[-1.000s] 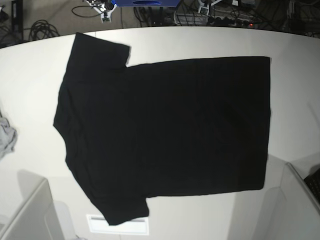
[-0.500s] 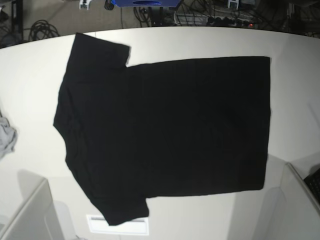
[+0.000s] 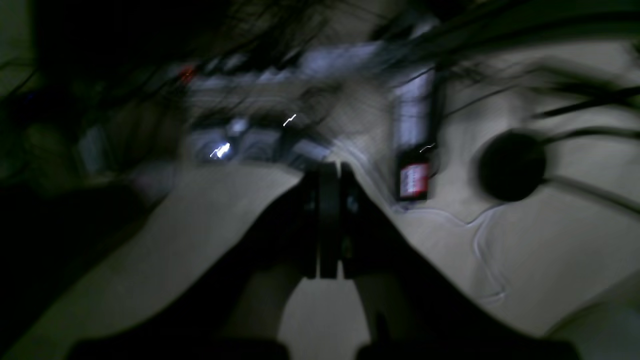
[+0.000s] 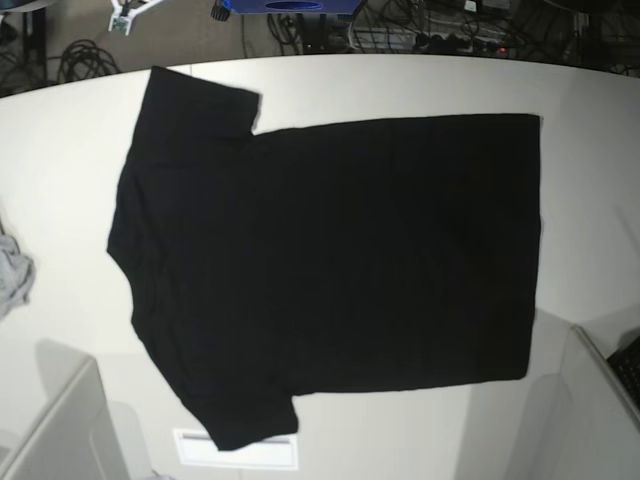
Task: Fold the T-shirt properly
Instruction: 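Move both grippers toward the shoulder corners of the black T-shirt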
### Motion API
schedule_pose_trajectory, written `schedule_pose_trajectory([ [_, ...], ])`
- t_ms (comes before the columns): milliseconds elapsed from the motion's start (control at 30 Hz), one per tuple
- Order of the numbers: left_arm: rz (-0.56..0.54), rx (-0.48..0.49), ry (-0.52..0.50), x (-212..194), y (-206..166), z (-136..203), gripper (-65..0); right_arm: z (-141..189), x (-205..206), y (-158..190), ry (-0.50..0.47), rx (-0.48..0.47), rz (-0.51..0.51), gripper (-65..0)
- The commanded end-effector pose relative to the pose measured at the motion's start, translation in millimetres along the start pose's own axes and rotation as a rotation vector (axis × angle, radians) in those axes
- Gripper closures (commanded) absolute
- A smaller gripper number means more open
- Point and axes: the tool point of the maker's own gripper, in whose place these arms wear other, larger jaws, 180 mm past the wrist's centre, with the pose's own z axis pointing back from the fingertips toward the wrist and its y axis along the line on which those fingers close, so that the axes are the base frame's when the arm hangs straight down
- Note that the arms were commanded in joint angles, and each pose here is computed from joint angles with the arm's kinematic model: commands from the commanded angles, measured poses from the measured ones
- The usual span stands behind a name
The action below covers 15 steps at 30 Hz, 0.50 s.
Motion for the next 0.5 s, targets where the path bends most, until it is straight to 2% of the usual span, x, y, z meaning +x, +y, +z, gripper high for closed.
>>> schedule_pose_trajectory([
  [0, 0.006, 0.038, -0.027, 7, 14, 12, 0.0, 10, 13, -11, -0.052, -0.028, -0.003, 0.0],
  [200, 0.058, 0.148, -0.219, 71, 42, 62, 0.0, 60, 91, -26, -0.292, -0.068, -0.024, 0.0],
  [300, 0.056, 0.170, -0.310, 104, 44, 89, 0.0, 83, 127, -29, -0.403, -0.080, -0.032, 0.0],
  [467, 0.055, 0.201, -0.422, 145, 52, 107, 0.0, 92, 162, -5, -0.497, 0.059, -0.169, 0.0],
])
